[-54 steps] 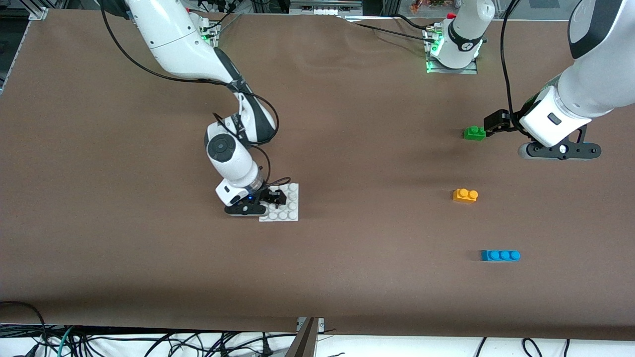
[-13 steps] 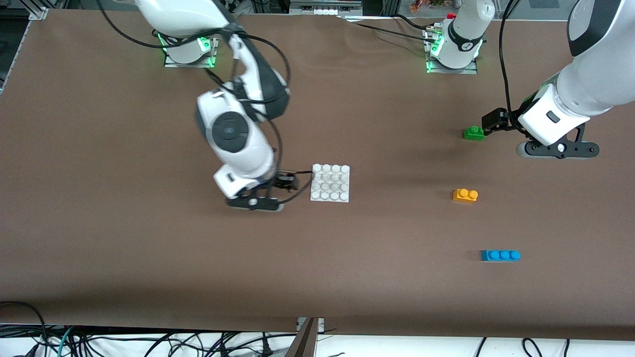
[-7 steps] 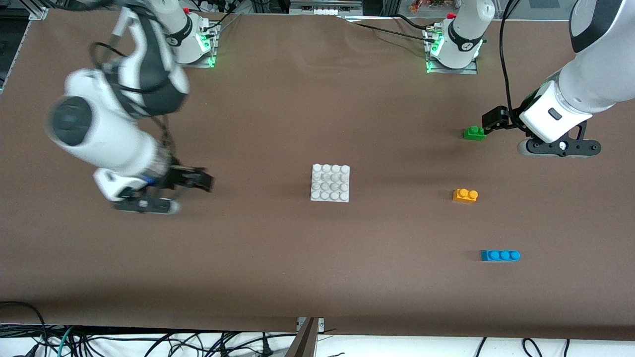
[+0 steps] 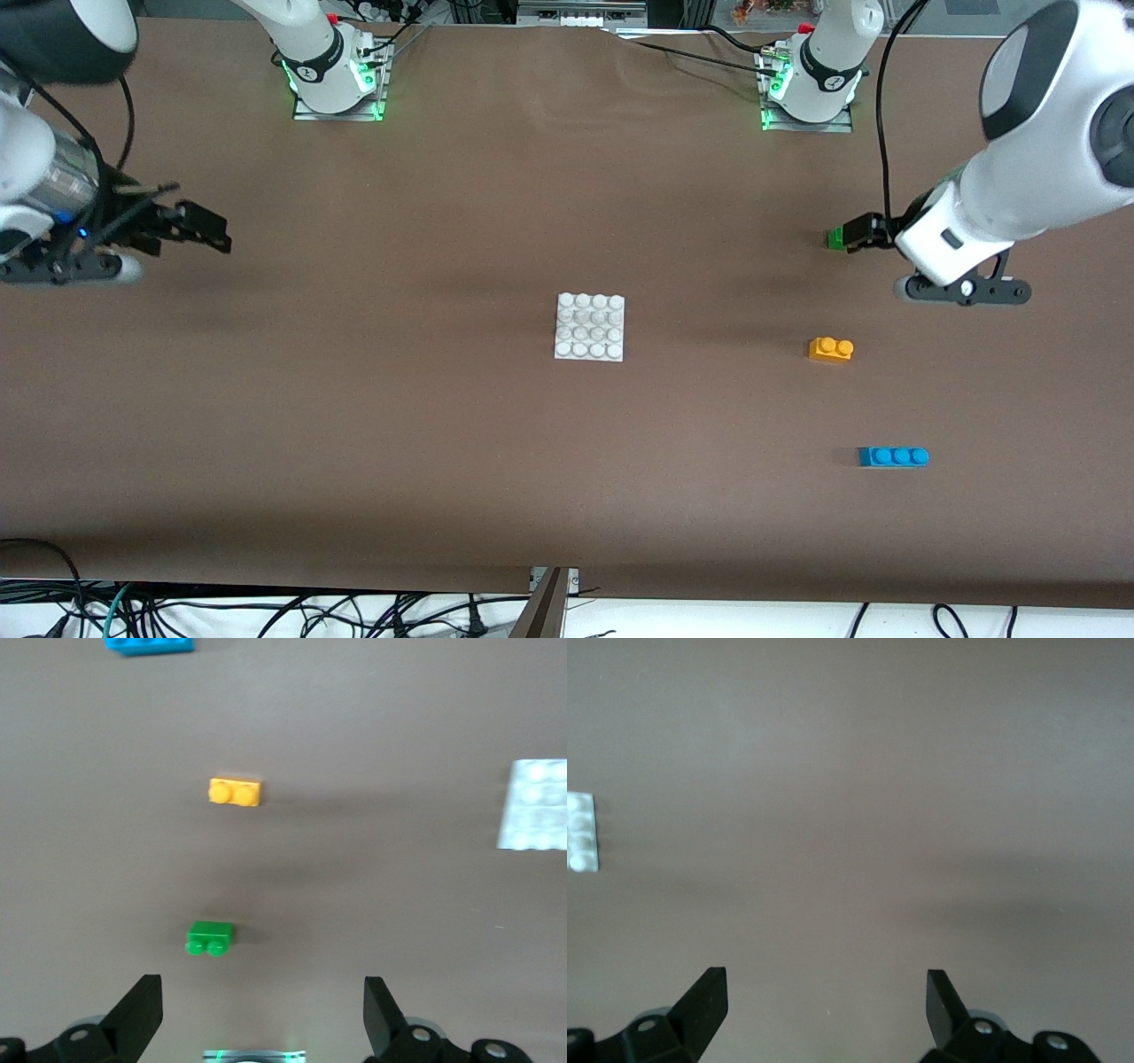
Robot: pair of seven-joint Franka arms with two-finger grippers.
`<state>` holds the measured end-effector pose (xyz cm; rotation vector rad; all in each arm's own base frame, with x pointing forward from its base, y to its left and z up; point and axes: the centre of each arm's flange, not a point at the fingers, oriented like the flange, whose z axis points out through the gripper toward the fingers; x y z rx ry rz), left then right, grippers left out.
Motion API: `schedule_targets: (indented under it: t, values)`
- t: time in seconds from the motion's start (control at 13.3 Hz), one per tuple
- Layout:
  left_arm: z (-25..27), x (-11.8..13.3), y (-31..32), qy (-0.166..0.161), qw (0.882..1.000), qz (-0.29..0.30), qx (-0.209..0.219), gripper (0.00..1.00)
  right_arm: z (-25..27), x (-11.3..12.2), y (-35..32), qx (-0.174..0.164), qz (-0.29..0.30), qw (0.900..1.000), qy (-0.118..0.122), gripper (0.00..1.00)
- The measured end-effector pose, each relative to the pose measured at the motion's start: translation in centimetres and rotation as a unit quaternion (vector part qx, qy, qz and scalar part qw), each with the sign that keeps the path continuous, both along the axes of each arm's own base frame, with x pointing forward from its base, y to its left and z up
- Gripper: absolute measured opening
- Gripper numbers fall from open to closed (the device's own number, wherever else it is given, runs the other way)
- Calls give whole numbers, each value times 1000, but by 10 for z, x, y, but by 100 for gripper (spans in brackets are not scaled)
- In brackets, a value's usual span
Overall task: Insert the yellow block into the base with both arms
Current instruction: 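Lower the left gripper over the yellow block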
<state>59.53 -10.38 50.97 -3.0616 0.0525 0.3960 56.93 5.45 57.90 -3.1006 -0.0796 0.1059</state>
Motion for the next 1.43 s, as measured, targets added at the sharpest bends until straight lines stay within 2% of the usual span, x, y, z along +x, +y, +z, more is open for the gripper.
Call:
schedule_targets:
  t: [0.23, 0.6, 0.83, 1.06, 1.28, 1.43]
  values:
    - [-48, 26, 8, -2, 1000, 6, -3, 100, 13, -17, -12, -11, 3, 1000, -5, 100]
    - [-110, 49, 1, -21, 1000, 0, -10, 100, 5, -16, -24, -13, 5, 1000, 4, 100]
    - [-148, 45, 0, -26, 1000, -11, -1, 100, 2, -14, -23, -13, 5, 1000, 7, 100]
    - [-199, 32, 2, -52, 998, -25, 1, 100, -1, -12, -28, -14, 1, 1000, 10, 100]
    - [-243, 20, 43, -87, 995, -46, -5, 100, -2, -15, -45, -15, -11, 999, 31, 100]
    - [-260, 11, 62, -91, 995, -47, -10, 100, 6, -15, -47, -14, -12, 999, 26, 100]
